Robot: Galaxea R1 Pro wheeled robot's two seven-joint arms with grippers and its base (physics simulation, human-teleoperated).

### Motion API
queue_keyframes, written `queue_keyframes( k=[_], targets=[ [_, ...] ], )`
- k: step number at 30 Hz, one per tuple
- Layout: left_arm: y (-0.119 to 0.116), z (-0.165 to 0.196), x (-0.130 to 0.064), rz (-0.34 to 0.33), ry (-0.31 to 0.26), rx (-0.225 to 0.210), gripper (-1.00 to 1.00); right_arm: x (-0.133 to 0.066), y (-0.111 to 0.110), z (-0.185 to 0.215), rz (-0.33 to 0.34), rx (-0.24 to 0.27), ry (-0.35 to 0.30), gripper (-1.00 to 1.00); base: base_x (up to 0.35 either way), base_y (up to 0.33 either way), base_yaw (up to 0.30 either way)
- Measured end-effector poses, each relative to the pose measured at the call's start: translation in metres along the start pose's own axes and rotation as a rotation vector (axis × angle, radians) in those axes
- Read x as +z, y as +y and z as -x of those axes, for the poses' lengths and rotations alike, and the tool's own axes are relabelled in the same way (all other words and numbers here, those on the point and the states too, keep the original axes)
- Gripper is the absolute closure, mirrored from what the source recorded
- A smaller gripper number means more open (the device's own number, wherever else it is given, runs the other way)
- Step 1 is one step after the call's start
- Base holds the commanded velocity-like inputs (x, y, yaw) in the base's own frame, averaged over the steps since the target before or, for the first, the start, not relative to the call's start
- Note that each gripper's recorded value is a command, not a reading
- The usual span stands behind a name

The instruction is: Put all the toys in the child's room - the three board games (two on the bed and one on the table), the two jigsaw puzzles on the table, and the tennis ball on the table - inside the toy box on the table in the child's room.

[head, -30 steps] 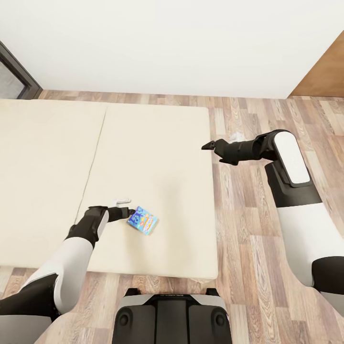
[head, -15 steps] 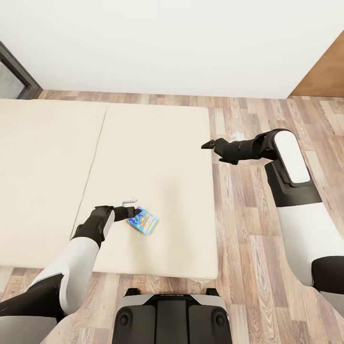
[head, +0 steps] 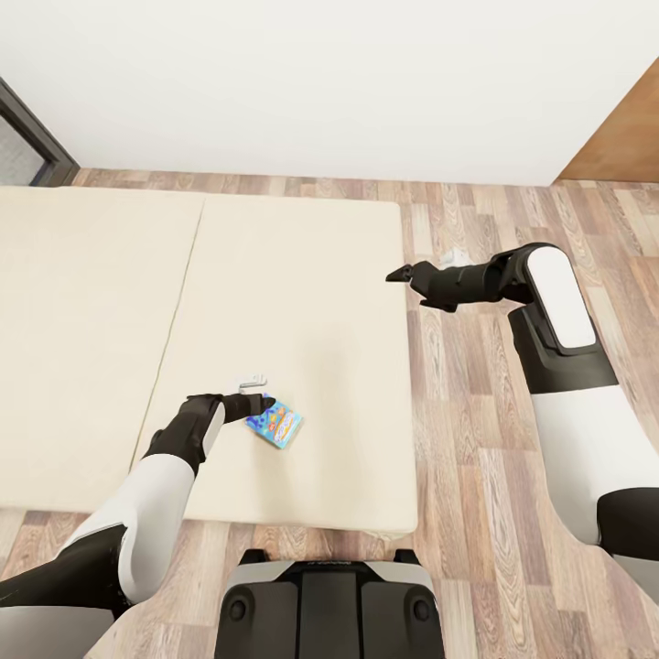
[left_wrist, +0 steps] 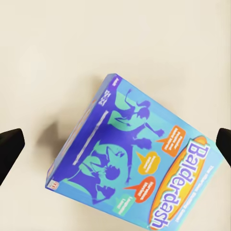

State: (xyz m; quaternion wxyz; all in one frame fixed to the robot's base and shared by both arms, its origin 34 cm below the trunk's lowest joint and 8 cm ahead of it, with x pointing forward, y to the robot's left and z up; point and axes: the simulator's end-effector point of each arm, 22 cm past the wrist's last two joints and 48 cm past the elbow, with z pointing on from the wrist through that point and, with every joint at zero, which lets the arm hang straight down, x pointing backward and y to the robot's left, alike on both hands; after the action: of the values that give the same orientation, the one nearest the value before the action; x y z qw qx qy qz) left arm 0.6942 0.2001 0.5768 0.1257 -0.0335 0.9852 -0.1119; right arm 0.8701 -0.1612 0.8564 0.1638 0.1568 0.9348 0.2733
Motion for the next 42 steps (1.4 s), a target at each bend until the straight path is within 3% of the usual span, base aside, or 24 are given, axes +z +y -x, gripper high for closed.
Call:
queue_keyframes(
  k=[42],
  targets=[
    [0.009, -0.031, 0.027, 0.005, 0.040, -0.005, -1.00, 0.033, -0.028, -0.018, -0.023, 0.027, 0.047, -1.00, 0.000, 0.000, 0.000]
  ],
)
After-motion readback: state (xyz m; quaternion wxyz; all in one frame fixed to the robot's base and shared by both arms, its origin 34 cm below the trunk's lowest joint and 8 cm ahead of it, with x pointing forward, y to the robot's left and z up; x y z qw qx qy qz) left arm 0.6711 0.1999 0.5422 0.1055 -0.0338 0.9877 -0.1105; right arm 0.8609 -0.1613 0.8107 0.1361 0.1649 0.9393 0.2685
